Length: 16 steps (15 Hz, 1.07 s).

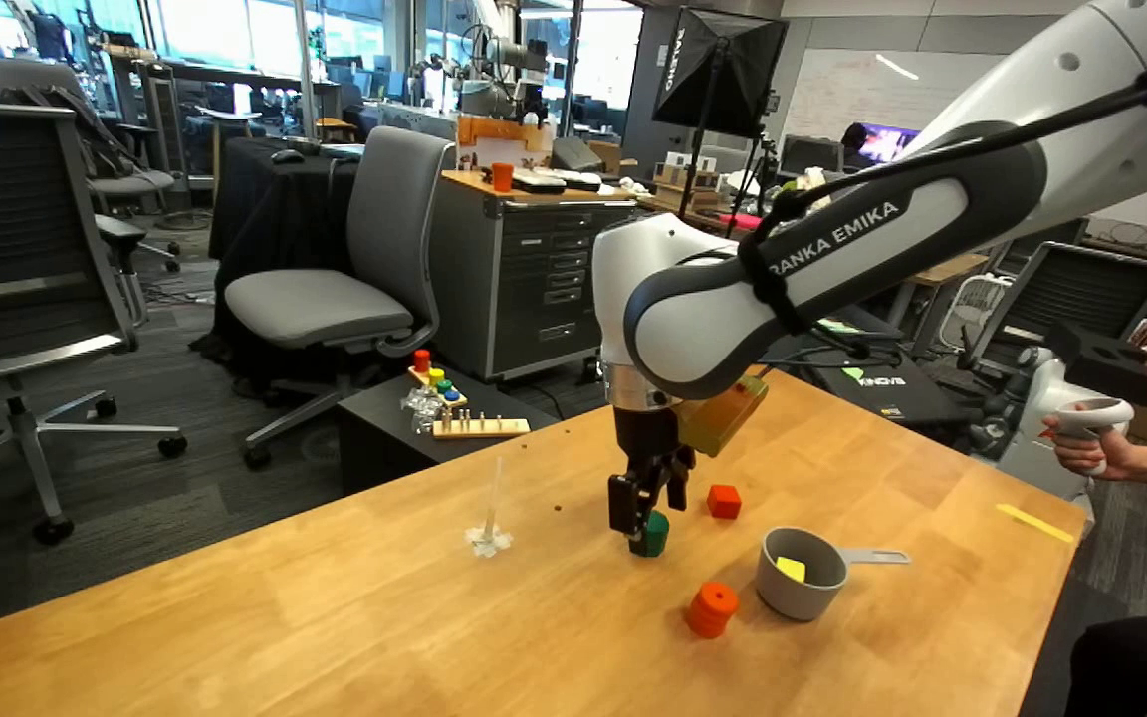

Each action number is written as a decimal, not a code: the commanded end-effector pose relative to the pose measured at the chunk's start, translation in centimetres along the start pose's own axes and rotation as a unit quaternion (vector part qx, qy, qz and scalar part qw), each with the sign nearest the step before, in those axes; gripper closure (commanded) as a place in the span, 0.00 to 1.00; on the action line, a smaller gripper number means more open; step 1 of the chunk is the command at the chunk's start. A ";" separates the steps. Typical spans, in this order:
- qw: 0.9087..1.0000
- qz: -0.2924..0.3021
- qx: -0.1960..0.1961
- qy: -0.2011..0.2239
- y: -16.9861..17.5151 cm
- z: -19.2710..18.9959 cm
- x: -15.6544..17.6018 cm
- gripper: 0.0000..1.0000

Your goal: Place the yellow, green and orange blocks inside the measuring cup

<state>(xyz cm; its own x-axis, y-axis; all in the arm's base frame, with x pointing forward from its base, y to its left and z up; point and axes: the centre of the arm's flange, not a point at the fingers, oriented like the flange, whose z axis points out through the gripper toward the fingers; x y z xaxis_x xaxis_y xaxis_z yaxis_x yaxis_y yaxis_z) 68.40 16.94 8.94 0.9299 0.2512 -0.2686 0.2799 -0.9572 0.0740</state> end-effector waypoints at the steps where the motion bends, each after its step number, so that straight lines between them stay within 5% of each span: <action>1: 1.000 -0.014 -0.014 0.000 -0.7 -0.4 2.3 0.26; 8: 1.000 -0.009 -0.012 0.000 -0.7 -0.1 2.5 0.80; 16: 1.000 -0.010 -0.005 0.012 -0.9 -2.7 0.0 0.82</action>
<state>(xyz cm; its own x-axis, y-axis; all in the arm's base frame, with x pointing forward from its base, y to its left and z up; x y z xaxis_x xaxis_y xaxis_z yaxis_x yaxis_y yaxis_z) 69.46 18.05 8.66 0.9299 0.2589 -0.2611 0.2877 -0.9545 0.0781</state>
